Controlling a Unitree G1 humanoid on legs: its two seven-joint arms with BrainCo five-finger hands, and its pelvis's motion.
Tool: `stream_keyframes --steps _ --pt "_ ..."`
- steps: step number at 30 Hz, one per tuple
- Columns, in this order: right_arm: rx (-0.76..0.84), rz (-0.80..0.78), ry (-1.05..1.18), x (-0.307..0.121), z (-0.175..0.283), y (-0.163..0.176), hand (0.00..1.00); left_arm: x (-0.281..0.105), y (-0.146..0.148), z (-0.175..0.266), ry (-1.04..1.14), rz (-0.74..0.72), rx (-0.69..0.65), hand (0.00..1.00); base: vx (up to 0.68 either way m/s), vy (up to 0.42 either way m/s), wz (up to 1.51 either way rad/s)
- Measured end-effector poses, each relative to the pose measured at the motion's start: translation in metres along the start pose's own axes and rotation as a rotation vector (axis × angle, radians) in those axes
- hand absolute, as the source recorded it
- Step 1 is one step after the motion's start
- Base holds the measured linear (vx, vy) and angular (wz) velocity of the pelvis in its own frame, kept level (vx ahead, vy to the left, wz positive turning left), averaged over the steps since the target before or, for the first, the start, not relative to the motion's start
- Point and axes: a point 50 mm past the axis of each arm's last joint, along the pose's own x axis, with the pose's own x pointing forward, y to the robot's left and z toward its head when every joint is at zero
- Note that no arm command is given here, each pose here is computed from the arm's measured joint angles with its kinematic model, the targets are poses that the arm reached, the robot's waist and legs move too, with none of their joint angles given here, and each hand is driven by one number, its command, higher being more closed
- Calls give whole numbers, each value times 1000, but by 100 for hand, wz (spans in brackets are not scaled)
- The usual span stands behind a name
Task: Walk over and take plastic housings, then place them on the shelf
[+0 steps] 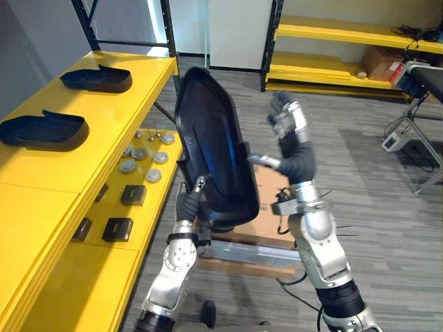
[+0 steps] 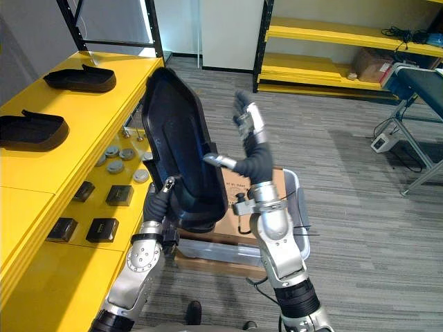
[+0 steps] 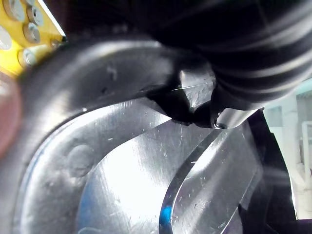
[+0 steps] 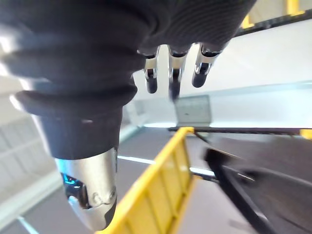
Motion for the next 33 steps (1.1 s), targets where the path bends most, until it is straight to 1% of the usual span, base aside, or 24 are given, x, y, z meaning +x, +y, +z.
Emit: stream_keyframes --steps 1,3,4,5,6,7,9,10,11,12,13,14,15,17,18,20,22,26,29,31,33 --pt "-20 -54 -9 0 2 -12 0 -2 2 1 0 14 -4 100 0 0 0" --pt "-107 -266 2 -12 3 -59 0 -7 13 5 -18 66 0 100 0 0 0" --pt "-137 -313 21 -18 2 -69 0 -8 15 6 -22 77 1 100 0 0 0" --pt "-200 -406 86 -32 -5 -91 0 -10 20 8 -28 99 7 100 0 0 0" --pt "-262 -489 179 -51 -15 -111 0 -12 24 9 -31 113 8 100 0 0 0" --pt "-292 -527 236 -63 -21 -120 0 -13 25 9 -32 118 8 100 0 0 0" --pt "-397 -677 519 -117 -48 -156 0 -18 29 10 -30 141 1 100 0 0 0" --pt "-417 -711 594 -132 -53 -164 0 -19 31 10 -29 151 0 100 0 0 0" --pt "-455 -776 734 -162 -62 -176 0 -20 32 10 -28 155 -3 100 0 0 0" --pt "-480 -799 804 -177 -65 -181 0 -20 32 10 -28 157 -7 100 0 0 0" --pt "-521 -834 937 -205 -69 -187 0 -20 32 10 -29 160 -14 100 0 0 -3" --pt "-550 -853 1068 -233 -73 -189 0 -20 32 10 -36 155 -14 100 7 -8 -5" --pt "-555 -861 1133 -247 -75 -189 0 -20 33 11 -41 153 -13 100 15 -28 -5" --pt "-522 -896 1351 -297 -78 -181 0 -20 33 12 -50 149 -9 100 20 -39 1" --pt "-509 -902 1400 -308 -78 -178 0 -20 33 12 -50 147 -9 100 20 -29 10" --pt "-468 -892 1583 -346 -75 -165 0 -20 30 12 -50 127 -13 100 4 -34 26" --pt "-433 -869 1668 -365 -73 -152 0 -20 27 12 -52 105 -18 100 -4 -46 50" --pt "-361 -774 1709 -367 -85 -130 0 -23 24 21 -80 101 -55 100 8 -39 103" --pt "-358 -731 1689 -358 -93 -129 0 -26 18 34 -125 88 -95 100 9 1 178" --pt "-354 -705 1673 -350 -100 -127 0 -26 19 34 -126 95 -103 100 25 -6 176" --pt "-350 -622 1652 -338 -110 -119 0 -26 17 33 -117 90 -118 100 56 11 183"
